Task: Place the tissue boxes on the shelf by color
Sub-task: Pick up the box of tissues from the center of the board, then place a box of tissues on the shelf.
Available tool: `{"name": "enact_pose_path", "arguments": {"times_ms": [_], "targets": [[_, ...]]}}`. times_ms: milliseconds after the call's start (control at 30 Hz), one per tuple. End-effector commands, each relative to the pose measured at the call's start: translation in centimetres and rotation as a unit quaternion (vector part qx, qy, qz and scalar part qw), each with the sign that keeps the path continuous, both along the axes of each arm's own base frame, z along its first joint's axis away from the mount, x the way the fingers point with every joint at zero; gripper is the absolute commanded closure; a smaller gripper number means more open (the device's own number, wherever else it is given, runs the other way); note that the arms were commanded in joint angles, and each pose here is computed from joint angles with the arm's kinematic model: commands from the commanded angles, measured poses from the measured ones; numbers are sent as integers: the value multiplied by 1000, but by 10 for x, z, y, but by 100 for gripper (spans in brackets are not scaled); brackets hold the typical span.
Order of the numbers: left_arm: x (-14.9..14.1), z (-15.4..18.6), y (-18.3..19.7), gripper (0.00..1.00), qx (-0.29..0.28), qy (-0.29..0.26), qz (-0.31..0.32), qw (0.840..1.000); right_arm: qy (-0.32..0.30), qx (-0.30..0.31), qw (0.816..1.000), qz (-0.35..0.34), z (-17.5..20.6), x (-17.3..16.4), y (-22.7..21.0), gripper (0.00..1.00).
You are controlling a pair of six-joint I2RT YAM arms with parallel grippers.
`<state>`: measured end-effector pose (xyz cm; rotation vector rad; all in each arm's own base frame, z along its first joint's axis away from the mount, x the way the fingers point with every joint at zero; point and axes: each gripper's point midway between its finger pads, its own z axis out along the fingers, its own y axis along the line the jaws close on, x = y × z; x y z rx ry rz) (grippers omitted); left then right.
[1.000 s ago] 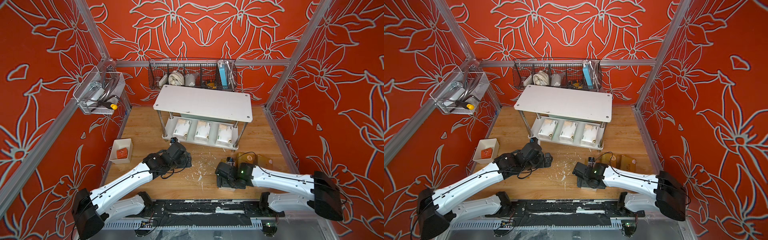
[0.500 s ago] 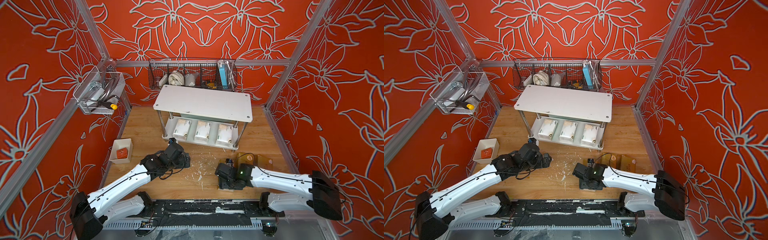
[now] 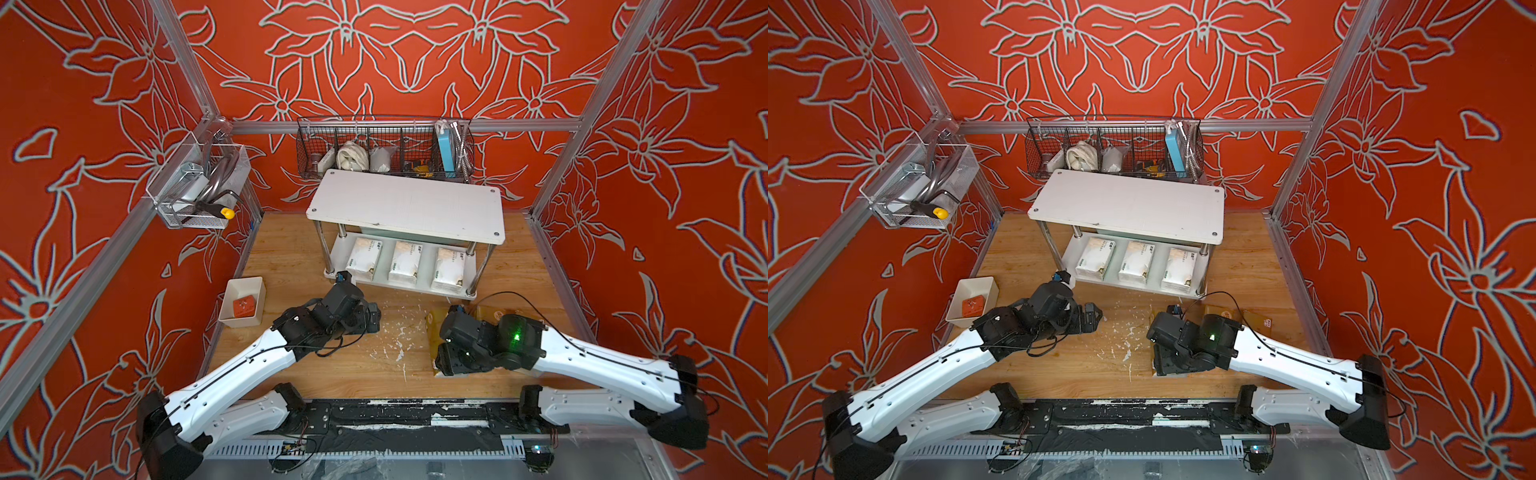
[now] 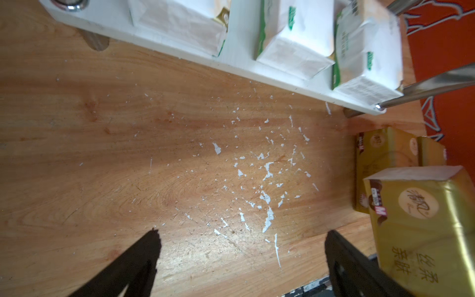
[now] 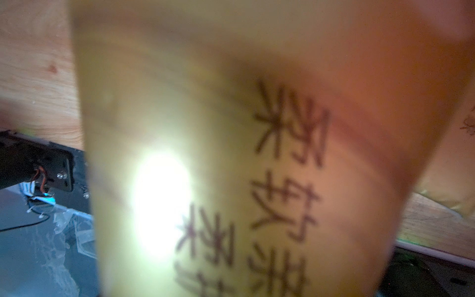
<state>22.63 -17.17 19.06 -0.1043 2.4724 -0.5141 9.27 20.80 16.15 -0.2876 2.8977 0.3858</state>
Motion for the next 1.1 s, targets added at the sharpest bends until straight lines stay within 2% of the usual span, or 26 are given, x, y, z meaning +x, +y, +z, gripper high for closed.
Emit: {"name": "enact_pose_path", "arguments": {"times_ms": [0, 167, 333, 467, 600, 733, 1067], "targets": [[2, 18, 4, 1, 2, -14, -7, 1000, 1, -2, 999, 36, 25, -9, -5, 30], [11, 36, 5, 1, -5, -28, -7, 1000, -26, 32, 997, 65, 79, -6, 4, 30], [22, 48, 2, 1, -3, -32, -13, 999, -84, 49, 992, 81, 143, 7, 6, 30], [27, 60, 0, 1, -1, -45, -21, 999, -149, 50, 984, 89, 200, 28, 7, 29], [29, 64, -1, 1, 4, -50, -23, 999, -219, 29, 972, 80, 248, 63, 3, 27], [30, 61, -2, 1, 6, -46, -26, 999, -255, 22, 966, 41, 271, 102, -9, 27], [28, 52, -6, 1, 10, -32, -39, 999, -308, -37, 948, -66, 274, 182, -45, 27]]}}
